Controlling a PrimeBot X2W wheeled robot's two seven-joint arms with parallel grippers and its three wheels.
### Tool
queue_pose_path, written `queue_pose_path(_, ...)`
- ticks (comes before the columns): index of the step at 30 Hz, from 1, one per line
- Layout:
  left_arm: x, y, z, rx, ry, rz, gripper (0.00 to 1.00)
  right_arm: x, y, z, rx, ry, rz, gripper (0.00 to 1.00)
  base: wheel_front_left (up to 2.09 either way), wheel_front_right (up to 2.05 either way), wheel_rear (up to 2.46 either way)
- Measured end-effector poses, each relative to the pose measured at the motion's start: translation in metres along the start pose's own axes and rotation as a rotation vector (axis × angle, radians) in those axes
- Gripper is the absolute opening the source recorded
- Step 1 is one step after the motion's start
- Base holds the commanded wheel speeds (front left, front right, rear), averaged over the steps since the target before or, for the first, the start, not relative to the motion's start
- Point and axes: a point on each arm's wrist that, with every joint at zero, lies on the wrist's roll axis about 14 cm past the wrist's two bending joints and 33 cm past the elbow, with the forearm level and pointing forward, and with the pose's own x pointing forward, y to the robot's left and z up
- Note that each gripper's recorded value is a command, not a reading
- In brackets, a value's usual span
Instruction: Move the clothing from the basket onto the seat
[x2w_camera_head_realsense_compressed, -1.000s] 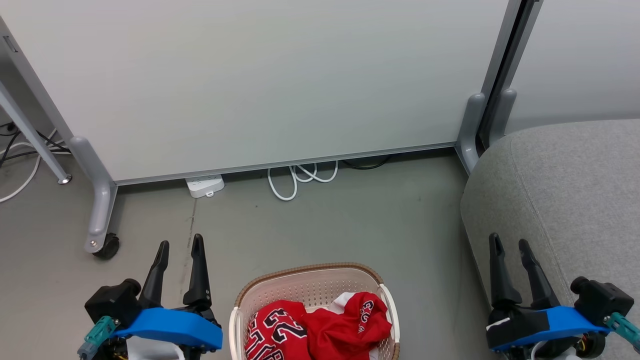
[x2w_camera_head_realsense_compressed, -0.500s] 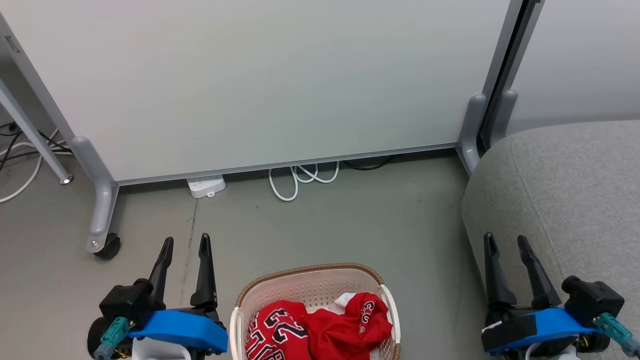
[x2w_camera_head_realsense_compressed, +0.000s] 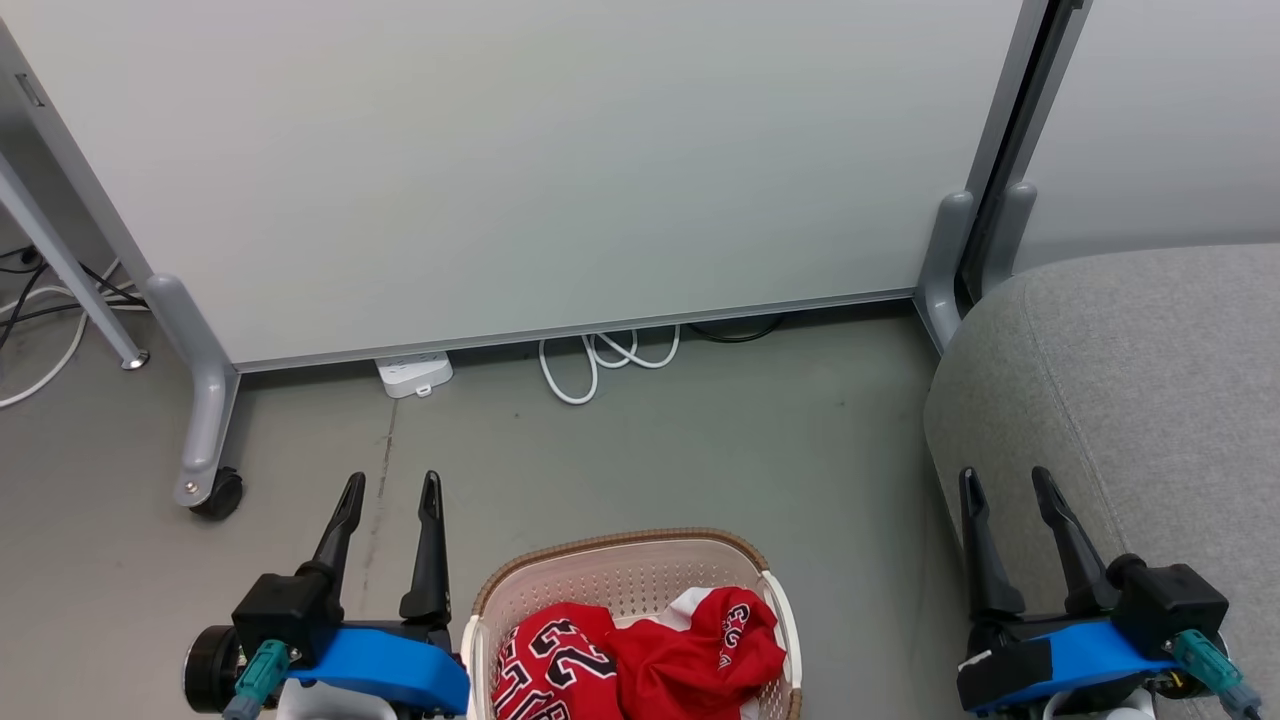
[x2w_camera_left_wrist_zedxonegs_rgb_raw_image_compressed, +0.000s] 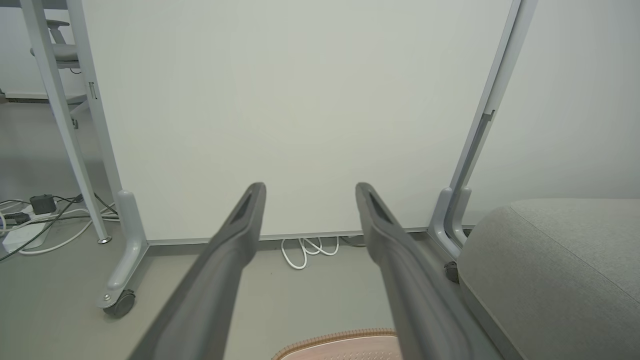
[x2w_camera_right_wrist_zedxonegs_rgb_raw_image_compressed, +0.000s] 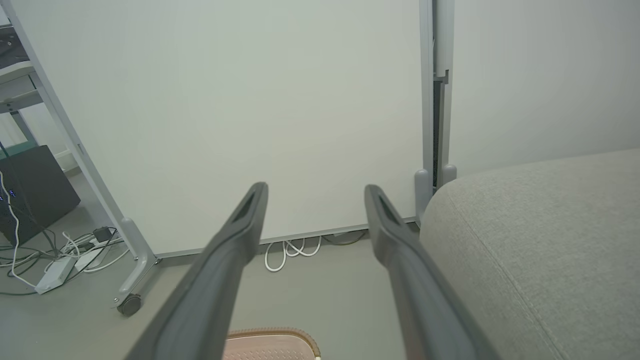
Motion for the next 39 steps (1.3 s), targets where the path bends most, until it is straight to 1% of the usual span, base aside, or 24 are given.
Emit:
queue_pose_path(17,-0.0035,-0.0054,-0.0034,0.077,-0.006,-0.028,1.0,-0.0006,0.0021,-0.0012,-0.116,-0.005,0.023,1.0,0.0,0.0,0.0)
queue_pose_path(36,-0.0031,-0.0046,-0.0068,0.078,0.005,-0.027,1.0,-0.0019,-0.0009,-0.0082,-0.112,0.017,0.015,1.0,0.0,0.0,0.0)
queue_pose_path(39,-0.0025,-0.0082,-0.0093,0.088,0.012,-0.046,1.0,-0.0018,-0.0012,-0.009,-0.11,0.02,0.014,1.0,0.0,0.0,0.0)
